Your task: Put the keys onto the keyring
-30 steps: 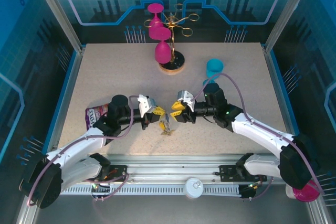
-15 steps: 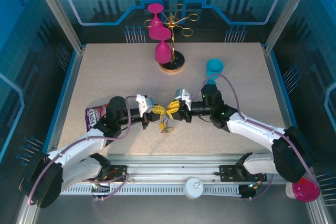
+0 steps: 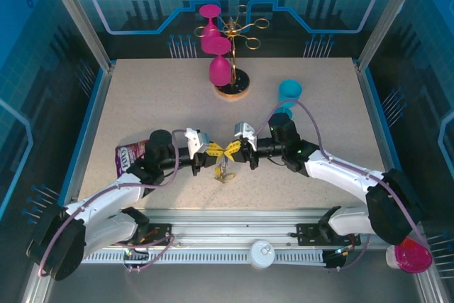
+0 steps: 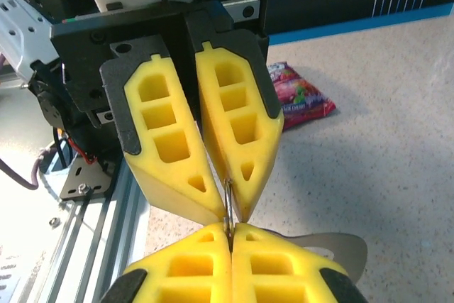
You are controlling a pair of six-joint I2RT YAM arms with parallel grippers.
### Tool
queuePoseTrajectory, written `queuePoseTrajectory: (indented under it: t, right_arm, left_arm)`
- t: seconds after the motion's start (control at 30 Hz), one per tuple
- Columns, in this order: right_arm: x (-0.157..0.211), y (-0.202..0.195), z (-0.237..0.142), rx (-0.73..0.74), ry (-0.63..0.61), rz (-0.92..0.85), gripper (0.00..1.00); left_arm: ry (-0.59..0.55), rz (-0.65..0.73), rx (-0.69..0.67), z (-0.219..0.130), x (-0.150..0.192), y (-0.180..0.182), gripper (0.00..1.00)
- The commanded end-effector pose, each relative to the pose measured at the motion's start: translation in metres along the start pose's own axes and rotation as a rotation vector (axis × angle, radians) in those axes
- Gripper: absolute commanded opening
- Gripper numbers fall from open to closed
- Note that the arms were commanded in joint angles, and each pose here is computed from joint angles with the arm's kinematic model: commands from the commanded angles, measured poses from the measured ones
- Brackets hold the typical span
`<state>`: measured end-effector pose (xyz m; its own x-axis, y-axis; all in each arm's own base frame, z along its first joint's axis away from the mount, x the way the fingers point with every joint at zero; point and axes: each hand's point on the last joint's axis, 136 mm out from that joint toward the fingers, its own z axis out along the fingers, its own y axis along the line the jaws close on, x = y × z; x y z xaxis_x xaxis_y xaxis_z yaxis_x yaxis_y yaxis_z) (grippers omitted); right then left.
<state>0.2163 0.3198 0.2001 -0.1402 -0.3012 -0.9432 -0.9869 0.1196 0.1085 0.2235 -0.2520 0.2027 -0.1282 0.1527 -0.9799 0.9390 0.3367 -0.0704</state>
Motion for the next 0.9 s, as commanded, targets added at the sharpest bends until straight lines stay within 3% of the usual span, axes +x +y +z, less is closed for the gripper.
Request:
queuePoseTrajectory:
  t: [0.0, 0.23, 0.4, 0.47, 0.6, 0.87]
  right_arm:
    - [-0.002, 0.009, -0.005, -0.003, 0.11, -0.115, 0.0]
    - [-0.007, 0.015, -0.009, -0.034, 0.232, -0.199, 0.0]
    - [-0.017, 0.021, -0.007, -0.072, 0.232, -0.215, 0.0]
    - [-0.02, 0.02, -0.008, -0.064, 0.22, -0.212, 0.0]
    - [-0.021, 0.007, -0.018, 0.023, 0.17, -0.161, 0.26]
    - [-0.003, 0.007, -0.023, 0.066, 0.144, -0.081, 0.29]
  left_arm:
    - [0.057, 0.074, 0.028, 0.0, -0.005, -0.005, 0.14]
    - [0.105, 0.097, 0.047, 0.001, -0.003, -0.007, 0.14]
    - [0.121, 0.113, 0.062, 0.001, -0.004, -0.009, 0.0]
    - [0.117, 0.122, 0.064, 0.001, -0.005, -0.01, 0.0]
    - [0.087, 0.151, 0.057, -0.002, -0.008, -0.011, 0.0]
    - [0.046, 0.178, 0.056, -0.003, -0.009, -0.014, 0.0]
